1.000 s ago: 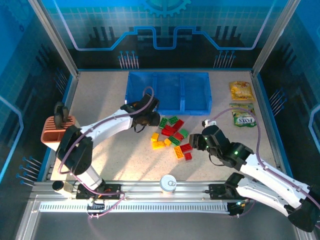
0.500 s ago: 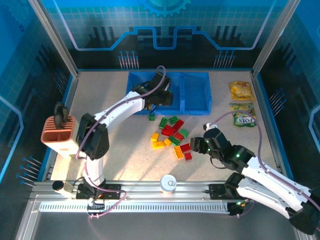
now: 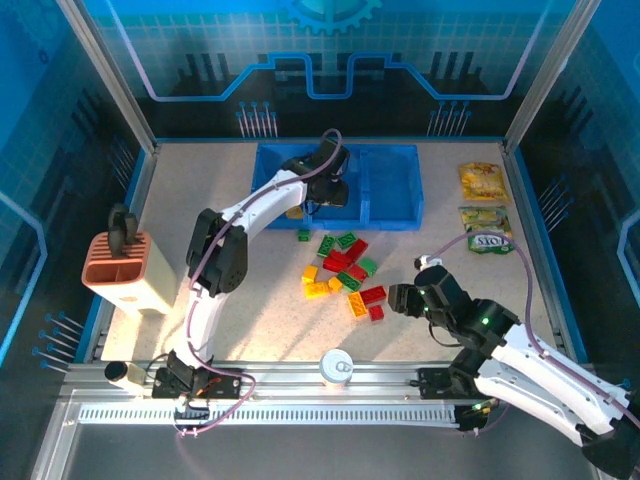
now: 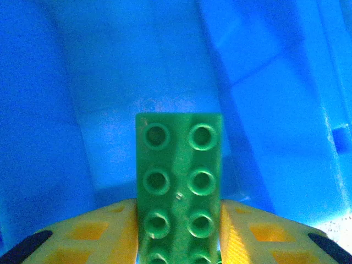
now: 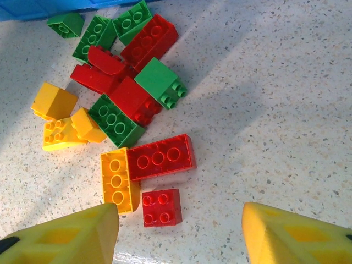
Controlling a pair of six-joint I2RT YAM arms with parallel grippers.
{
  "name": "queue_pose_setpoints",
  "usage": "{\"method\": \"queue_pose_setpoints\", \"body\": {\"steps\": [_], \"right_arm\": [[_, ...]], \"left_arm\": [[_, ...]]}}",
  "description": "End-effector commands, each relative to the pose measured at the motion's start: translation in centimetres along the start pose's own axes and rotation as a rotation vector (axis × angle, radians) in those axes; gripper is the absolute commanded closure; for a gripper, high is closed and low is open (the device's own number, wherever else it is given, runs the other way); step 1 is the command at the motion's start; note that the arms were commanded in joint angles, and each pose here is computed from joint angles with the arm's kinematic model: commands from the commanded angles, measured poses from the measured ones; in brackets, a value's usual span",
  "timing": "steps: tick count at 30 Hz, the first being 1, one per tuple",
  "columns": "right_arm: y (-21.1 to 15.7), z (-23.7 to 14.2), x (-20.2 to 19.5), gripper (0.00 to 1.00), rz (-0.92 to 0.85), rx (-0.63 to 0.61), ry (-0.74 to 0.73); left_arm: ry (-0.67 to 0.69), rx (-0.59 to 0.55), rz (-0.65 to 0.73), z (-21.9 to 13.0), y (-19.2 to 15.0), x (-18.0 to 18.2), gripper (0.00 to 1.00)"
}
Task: Sort the legos into containers by color
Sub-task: Place the lego in the container.
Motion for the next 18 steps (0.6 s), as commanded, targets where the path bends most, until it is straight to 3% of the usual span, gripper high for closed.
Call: {"method": "queue_pose_setpoints", "body": {"steps": [1, 5, 12, 18], "right_arm": [[-0.7, 0.1, -0.3, 0.38, 0.011, 0.022, -0.008], [-0.7, 0.3, -0.1, 0.37, 0.007, 0.028, -0.007], [-1.1, 1.6, 0.5, 0.36, -0.046, 0.116, -0.027], [-2.4, 3.3, 1.6, 0.36, -0.101, 0.217, -0.022]], "left_arm": [[0.012, 0.034, 0.016, -0.3, 0.2, 0.1, 0.54], [-0.017, 0.002, 0.018, -2.2, 0.9, -0.6, 0.41], [-0.099, -0.087, 0.043, -8.2, 1.1, -2.3, 0.4], [-0.167, -0.168, 0.031, -13.2, -0.8, -1.9, 0.4]]}}
Point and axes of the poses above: each hand's point on the last joint's axis, 136 mm out from that joint toward the fingers, its own z axis out along the fingers, its own x axis along the line the jaws close on, y = z × x, the point moved 3 cm from there along -z, back along the fingers, and after that the axes turned 8 degrees about -z, right-handed, at the moved point
